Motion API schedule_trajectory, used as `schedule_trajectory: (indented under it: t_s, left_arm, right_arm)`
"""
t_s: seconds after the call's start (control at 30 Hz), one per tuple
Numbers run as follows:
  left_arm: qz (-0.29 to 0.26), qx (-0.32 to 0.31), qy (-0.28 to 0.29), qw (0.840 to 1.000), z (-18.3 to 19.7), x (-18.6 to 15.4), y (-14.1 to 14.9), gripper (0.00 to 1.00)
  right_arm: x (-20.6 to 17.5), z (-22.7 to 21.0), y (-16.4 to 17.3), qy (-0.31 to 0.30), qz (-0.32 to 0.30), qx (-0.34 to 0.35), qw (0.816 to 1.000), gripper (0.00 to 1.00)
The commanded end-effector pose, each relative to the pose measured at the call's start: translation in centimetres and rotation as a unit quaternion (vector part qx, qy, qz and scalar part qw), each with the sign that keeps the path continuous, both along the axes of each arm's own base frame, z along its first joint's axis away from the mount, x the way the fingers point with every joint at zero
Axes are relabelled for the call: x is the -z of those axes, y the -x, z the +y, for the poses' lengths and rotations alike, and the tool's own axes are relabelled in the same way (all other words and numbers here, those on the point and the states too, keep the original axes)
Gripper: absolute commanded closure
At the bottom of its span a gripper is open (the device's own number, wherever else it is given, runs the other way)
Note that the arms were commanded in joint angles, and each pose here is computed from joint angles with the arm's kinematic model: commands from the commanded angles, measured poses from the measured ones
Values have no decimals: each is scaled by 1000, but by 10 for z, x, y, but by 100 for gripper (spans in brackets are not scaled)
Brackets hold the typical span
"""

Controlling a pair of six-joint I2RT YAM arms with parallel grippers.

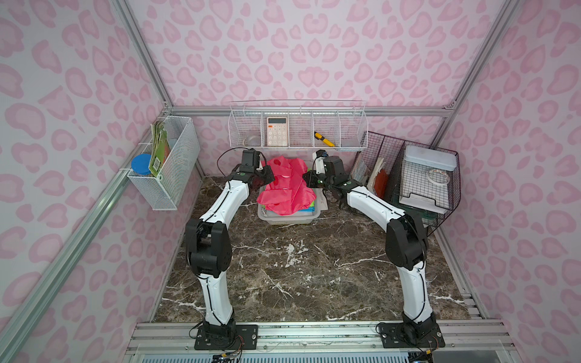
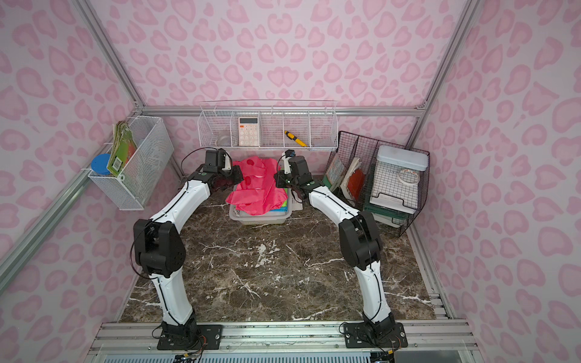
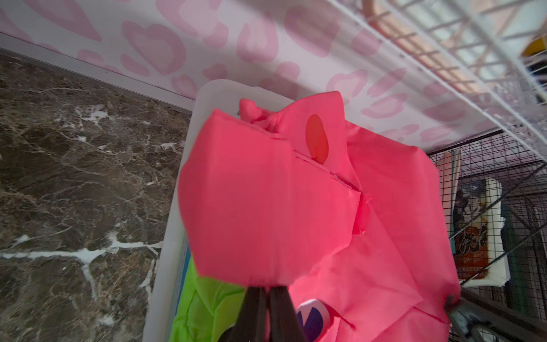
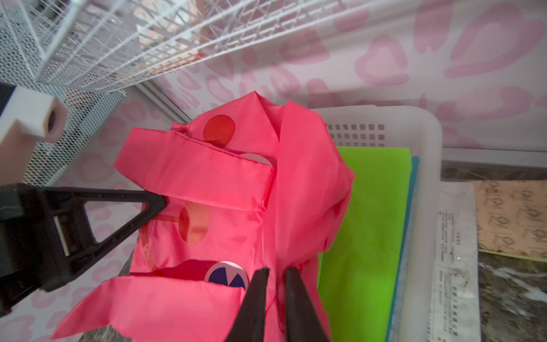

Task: Put the folded raincoat in the basket
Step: Place the raincoat in the basket.

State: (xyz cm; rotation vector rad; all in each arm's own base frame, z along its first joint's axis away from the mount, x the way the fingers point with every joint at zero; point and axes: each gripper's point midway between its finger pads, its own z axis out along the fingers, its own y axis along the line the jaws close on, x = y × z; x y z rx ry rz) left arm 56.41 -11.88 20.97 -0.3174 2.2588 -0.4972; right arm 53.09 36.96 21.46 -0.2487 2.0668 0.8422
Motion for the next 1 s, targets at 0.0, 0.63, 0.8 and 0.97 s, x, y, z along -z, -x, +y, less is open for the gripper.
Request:
schedule_trajectory:
  t_s: [0.0,0.63,0.8,0.97]
  left_arm:
    - [-8,12,-15,1000,0,6,-13,100]
    - [42,-34,-84,995,25,45,-18,95]
    - [25,-32,-87,995,27,18,-13,80]
    - [14,-36,-86,996,29,-5,-6,56]
  right_arm:
    - [14,-5,-9,20,7,15,1000,84]
    - [53,-7,-9,72,31,28,997,64]
    - [38,0,1,76,21,23,997,48]
    - [24,-11,6,75,16,38,996,38]
